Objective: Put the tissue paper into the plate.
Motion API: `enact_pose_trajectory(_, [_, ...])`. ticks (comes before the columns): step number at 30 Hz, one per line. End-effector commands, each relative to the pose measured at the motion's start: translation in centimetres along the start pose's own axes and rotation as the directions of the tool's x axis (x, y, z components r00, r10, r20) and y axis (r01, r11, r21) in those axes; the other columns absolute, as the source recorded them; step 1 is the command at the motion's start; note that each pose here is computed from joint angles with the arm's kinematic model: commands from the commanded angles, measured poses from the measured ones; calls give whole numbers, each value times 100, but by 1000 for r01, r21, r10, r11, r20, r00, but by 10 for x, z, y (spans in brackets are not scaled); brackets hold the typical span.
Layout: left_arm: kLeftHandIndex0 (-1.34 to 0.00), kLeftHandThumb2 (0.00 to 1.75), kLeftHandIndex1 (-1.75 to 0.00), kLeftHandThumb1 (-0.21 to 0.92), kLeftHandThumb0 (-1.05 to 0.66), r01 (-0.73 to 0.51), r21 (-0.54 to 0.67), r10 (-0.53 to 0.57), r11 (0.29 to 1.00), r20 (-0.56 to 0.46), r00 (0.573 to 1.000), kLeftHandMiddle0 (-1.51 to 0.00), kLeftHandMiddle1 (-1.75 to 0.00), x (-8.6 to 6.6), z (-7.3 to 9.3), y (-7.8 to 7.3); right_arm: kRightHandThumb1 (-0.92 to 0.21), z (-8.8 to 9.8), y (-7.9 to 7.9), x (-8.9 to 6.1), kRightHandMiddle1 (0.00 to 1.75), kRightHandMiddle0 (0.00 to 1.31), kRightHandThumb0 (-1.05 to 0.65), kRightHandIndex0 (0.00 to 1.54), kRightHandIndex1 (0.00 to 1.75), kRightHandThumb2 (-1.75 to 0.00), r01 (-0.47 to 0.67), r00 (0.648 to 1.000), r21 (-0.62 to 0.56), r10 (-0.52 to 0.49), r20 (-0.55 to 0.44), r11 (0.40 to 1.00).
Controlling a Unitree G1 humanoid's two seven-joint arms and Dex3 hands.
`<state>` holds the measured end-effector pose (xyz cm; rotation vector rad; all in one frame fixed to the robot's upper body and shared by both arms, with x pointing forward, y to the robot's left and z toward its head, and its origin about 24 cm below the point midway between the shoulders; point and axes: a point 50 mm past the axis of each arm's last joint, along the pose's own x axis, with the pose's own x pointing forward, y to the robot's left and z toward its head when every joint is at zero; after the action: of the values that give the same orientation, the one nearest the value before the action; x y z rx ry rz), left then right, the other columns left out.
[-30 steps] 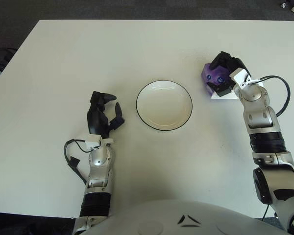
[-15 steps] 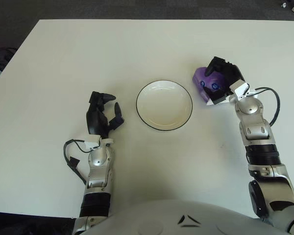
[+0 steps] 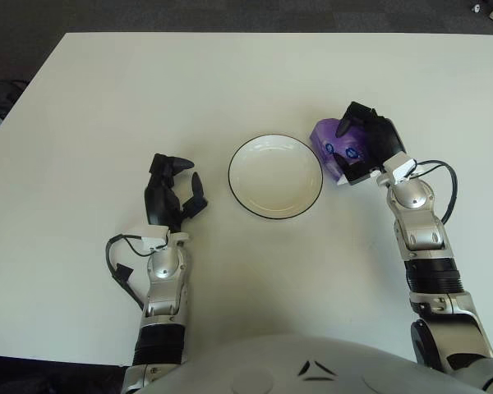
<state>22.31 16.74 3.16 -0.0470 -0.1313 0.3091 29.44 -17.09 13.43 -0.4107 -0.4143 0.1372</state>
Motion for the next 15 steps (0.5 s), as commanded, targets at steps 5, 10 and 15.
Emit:
enact_pose_trajectory(5, [-48,113,-175,48,-43,-18,41,23,999,-138,990,-65,-150,-16,-25,9,2,13,-4,-4,175,63,0,91,161,-166,34,994,71,-41,101,997])
enact_pose_trajectory(10, [-49,113,-175,47,-43,-9,40,14,999,-137,990,-65,-151,-16,-26,9,2,20,-5,-5,175,63,0,91,161,-166,31,985,107,-48,165,994])
enact_pose_trajectory(15, [-49,114,-175,47,-43,-4,31,9,1000,-138,990,-65,-151,-16,-27,9,4,31,-6,-4,175,65,0,93,161,-168,28,971,132,-58,230,991])
